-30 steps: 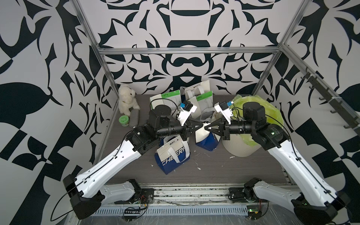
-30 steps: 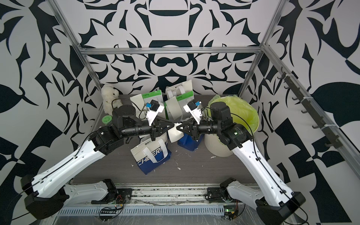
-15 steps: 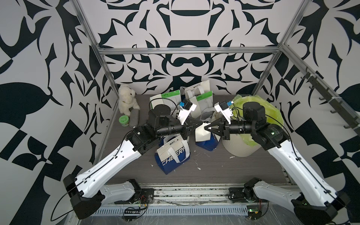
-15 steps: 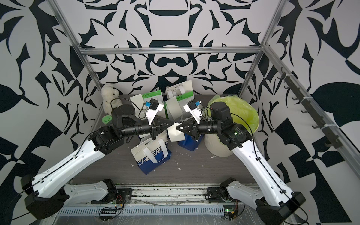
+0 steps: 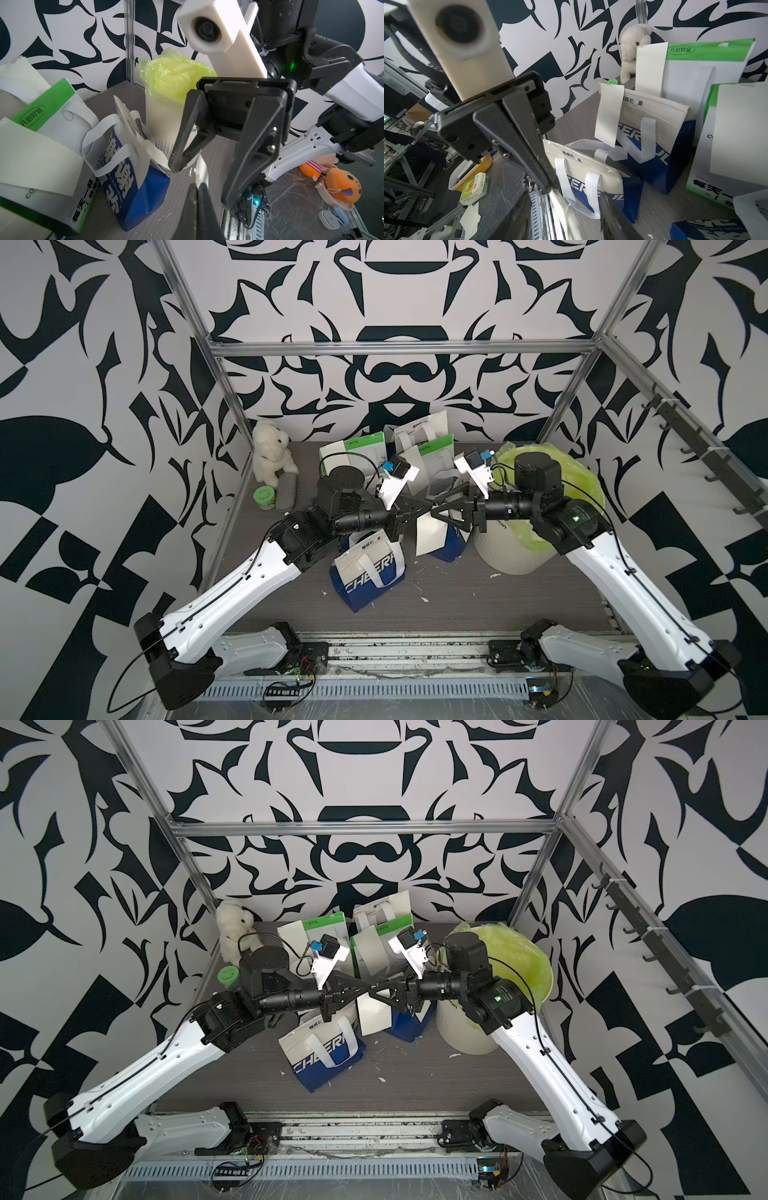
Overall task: Shred takeout receipts and throw away
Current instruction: Shred the takeout receipt.
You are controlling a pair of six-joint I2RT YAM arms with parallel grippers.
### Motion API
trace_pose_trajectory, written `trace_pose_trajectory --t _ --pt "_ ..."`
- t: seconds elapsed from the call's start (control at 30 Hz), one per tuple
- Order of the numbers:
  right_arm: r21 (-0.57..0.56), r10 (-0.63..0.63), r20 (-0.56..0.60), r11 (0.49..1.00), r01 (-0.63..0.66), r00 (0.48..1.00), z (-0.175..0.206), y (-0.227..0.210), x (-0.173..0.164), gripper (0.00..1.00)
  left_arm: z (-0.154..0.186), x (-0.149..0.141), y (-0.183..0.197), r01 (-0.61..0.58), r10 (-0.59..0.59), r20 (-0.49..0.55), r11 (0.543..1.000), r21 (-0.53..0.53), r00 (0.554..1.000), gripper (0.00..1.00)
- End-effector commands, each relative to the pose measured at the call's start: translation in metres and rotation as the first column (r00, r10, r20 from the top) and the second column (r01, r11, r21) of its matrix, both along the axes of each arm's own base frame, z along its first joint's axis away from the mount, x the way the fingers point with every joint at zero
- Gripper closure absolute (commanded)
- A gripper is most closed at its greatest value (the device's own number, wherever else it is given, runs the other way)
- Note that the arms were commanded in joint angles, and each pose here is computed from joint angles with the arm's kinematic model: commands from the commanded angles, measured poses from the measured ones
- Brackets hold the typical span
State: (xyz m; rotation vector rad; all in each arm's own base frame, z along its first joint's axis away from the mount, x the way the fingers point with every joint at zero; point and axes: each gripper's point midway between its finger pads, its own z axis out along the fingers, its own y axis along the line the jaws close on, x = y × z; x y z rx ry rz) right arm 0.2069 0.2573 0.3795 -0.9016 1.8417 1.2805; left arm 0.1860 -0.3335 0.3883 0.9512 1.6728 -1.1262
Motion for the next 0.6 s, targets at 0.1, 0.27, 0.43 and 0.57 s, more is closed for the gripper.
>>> trace_pose_trajectory --t 0.1,0.27,0.43,0.57 --pt "0.065 0.056 0.069 0.996 -0.060 0.996 0.0322 0.0056 -0.0058 0.55 0.0063 -0.0088 0.0088 0.010 -0.009 0.029 0.999 -0.032 1.000 1.00" --pt "0.078 0.083 0.048 0.993 -0.086 0.995 0.0312 0.0081 -0.0080 0.67 0.0083 -0.0088 0.0127 -0.004 0.005 0.046 0.999 -0.036 0.999 1.00" --pt "0.087 0.105 0.007 0.991 -0.106 0.994 0.0265 0.0101 -0.0097 0.67 0.0093 -0.0078 0.0131 -0.010 0.012 0.055 0.999 -0.045 0.998 1.00" --pt "0.093 0.119 -0.011 0.989 -0.118 0.993 0.0256 0.0123 -0.0093 0.70 0.0085 -0.0074 0.0120 -0.007 0.010 0.054 0.999 -0.048 0.998 1.00"
